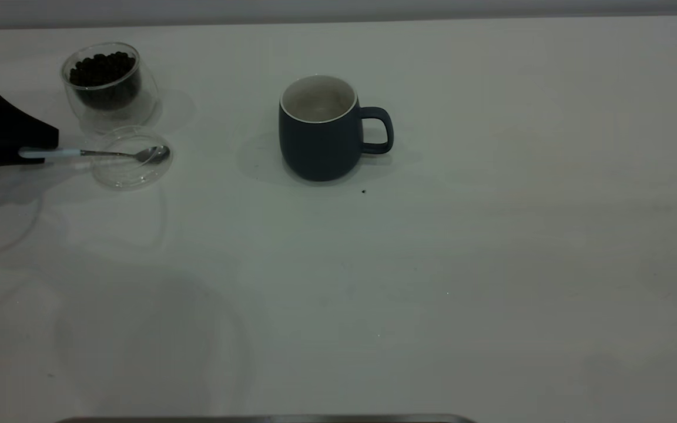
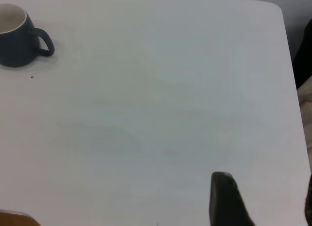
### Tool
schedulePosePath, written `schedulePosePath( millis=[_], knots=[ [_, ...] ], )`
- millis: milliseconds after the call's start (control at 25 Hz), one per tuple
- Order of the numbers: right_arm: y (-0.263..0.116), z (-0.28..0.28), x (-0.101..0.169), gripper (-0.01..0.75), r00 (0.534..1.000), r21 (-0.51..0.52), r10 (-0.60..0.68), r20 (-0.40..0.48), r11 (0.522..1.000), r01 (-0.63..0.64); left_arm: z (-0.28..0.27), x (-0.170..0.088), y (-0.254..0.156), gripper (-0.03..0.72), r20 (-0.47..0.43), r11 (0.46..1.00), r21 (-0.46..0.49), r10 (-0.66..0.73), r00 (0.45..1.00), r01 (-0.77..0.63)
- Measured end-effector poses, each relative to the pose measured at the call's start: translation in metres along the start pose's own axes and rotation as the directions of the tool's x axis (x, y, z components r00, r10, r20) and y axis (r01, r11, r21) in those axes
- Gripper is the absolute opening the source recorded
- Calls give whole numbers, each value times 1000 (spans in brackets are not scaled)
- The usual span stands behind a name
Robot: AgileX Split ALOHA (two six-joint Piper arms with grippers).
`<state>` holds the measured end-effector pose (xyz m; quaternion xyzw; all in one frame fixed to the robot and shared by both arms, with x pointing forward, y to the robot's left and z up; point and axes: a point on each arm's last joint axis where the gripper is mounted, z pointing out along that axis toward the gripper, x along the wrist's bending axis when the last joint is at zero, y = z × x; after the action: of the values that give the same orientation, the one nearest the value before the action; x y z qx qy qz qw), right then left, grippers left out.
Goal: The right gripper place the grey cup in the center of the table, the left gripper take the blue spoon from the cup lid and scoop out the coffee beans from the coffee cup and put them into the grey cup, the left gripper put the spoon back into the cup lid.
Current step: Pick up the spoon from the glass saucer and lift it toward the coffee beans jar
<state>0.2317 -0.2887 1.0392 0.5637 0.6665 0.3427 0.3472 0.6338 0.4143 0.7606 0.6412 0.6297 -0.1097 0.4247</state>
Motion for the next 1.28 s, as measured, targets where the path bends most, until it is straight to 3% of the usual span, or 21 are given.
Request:
schedulePosePath(
  millis=[160, 800, 1120, 1280],
  knots=[
    [0, 0, 0, 358, 1000, 0, 0, 0, 1000, 0, 0, 0, 0, 479, 2, 1000, 2, -4, 1000, 4],
    [0, 0, 0, 358, 1000, 0, 0, 0, 1000, 0, 0, 0, -5, 333, 0, 998, 57, -15, 1000, 15],
    [0, 0, 0, 358, 1000, 0, 0, 0, 1000, 0, 0, 0, -5, 315, 0, 998, 57, -15, 1000, 15],
    [0, 0, 0, 358, 1000, 0, 0, 0, 1000, 0, 0, 0, -5, 244, 3, 998, 57, -15, 1000, 15]
  ],
)
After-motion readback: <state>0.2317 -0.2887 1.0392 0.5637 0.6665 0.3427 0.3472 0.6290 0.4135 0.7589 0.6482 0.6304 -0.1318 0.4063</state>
